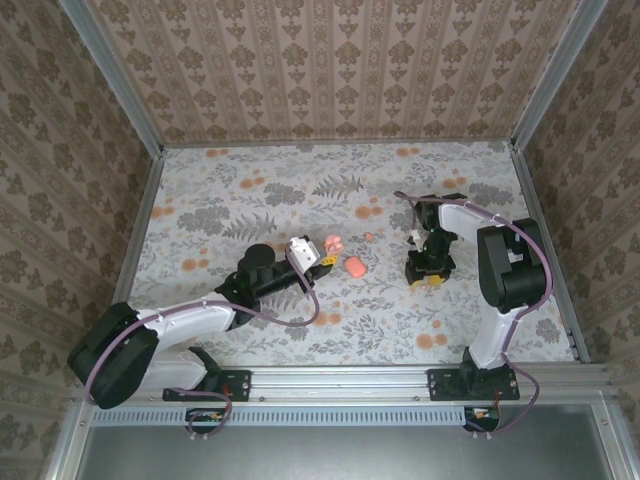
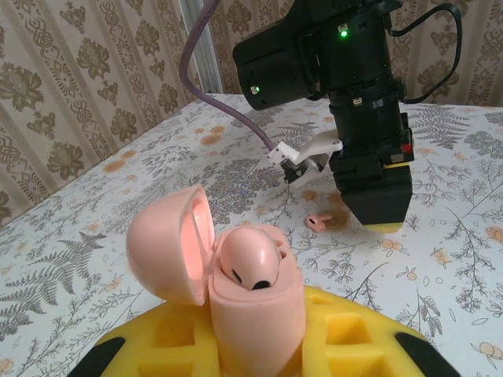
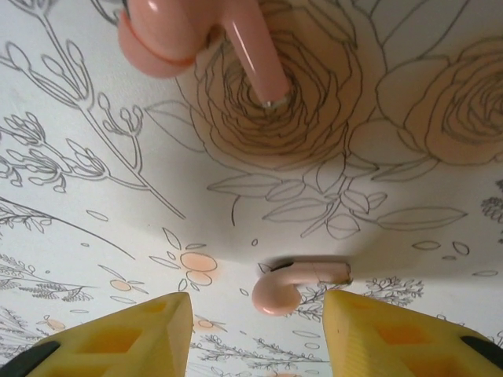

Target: Insert the wireless bluetooth earbuds into the charging case

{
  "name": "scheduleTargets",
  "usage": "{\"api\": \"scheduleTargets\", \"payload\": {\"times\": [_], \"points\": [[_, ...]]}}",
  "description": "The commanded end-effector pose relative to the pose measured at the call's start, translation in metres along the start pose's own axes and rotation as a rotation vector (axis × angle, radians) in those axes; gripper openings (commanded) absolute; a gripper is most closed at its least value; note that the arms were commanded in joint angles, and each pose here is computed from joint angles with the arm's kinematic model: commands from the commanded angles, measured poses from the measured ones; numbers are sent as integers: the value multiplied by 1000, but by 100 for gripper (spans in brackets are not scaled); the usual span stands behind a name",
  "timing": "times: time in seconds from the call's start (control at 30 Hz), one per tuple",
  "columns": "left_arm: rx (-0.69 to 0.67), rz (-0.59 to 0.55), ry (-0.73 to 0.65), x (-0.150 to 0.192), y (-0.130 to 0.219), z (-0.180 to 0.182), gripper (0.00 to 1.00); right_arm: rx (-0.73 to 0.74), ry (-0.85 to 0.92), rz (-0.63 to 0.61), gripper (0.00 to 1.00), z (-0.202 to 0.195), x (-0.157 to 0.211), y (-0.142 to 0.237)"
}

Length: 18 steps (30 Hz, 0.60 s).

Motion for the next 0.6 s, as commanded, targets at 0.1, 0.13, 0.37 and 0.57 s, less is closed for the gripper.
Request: {"api": "scheduleTargets", "payload": {"times": [0.1, 0.13, 0.37, 0.57], "points": [[-1, -21, -22, -6, 2, -1, 10, 25, -43, 50, 47, -6, 15, 6], [-2, -22, -22, -6, 2, -1, 10, 20, -41, 35, 47, -5, 14, 9], [-3, -27, -28, -8, 3, -1, 10, -26, -6, -94, 48, 5, -4, 36], [-11, -21, -33, -8, 4, 0, 10, -30, 1, -64, 48, 9, -19, 25]]}}
Point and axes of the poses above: each hand's point on the last joint's axis, 136 mm out from that joint toward the fingers, its own y axis back along the fingers, its own z axis along the line the jaws close on, x = y × z, the point moved 6 cm from there along y, back along the fingers, and after that the axes turned 14 degrees about -y, right-handed, at the moved point
